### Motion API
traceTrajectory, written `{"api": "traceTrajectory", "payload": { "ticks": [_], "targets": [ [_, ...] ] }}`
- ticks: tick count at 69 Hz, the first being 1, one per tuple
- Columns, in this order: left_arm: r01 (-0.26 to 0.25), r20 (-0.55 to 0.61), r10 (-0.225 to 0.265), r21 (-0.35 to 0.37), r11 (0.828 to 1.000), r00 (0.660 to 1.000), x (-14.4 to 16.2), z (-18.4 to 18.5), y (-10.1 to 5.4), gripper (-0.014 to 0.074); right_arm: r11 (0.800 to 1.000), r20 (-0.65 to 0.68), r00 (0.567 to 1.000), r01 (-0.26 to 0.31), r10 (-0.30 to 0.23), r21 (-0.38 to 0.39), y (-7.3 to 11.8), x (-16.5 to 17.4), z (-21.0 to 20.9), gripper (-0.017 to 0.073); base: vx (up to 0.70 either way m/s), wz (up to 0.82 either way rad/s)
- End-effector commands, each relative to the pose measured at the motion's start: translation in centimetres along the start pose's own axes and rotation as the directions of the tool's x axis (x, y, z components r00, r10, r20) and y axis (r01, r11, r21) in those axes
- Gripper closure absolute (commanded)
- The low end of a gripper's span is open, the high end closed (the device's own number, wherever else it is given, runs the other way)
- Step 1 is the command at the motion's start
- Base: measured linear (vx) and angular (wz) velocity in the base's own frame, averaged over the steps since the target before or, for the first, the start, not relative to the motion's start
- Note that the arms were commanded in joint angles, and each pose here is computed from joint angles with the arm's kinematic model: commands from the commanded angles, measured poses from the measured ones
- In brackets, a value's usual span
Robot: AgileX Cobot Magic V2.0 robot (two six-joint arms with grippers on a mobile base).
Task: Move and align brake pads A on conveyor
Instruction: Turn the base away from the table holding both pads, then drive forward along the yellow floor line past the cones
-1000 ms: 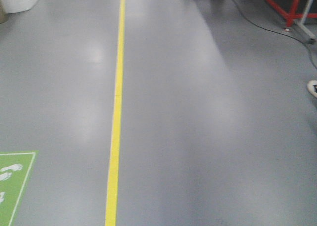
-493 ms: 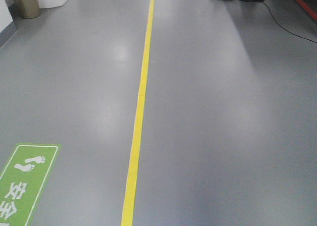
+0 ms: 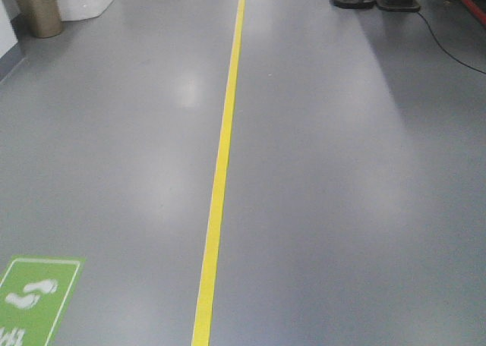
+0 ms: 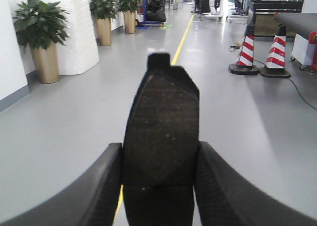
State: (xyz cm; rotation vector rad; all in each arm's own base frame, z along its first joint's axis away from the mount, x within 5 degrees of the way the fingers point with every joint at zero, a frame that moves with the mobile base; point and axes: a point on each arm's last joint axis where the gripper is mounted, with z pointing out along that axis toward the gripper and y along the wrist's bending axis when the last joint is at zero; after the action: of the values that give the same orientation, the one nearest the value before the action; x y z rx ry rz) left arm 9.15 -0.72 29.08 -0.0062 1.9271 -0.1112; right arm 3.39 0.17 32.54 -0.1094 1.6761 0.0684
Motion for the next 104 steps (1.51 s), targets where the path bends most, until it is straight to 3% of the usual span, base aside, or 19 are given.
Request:
{"api": "traceTrajectory", "payload": {
  "ticks": [1, 104],
  "targets": [
    [0.008, 0.096, -0.01, 0.016, 1.0, 0.995, -1.56, -0.35, -0.2, 0.0599, 1.0, 0.108, 0.994, 0.013, -0.013, 0.003, -0.02, -1.61, -0.14, 0.0564, 0.57, -0.18],
    [0.008, 0.092, -0.01, 0.016, 1.0, 0.996, -1.52, -0.34, -0.2, 0.0599, 1.0, 0.106, 0.994, 0.013, -0.013, 0.003, -0.02, -1.6, -0.14, 0.0564, 0.72, -0.06]
  ]
}}
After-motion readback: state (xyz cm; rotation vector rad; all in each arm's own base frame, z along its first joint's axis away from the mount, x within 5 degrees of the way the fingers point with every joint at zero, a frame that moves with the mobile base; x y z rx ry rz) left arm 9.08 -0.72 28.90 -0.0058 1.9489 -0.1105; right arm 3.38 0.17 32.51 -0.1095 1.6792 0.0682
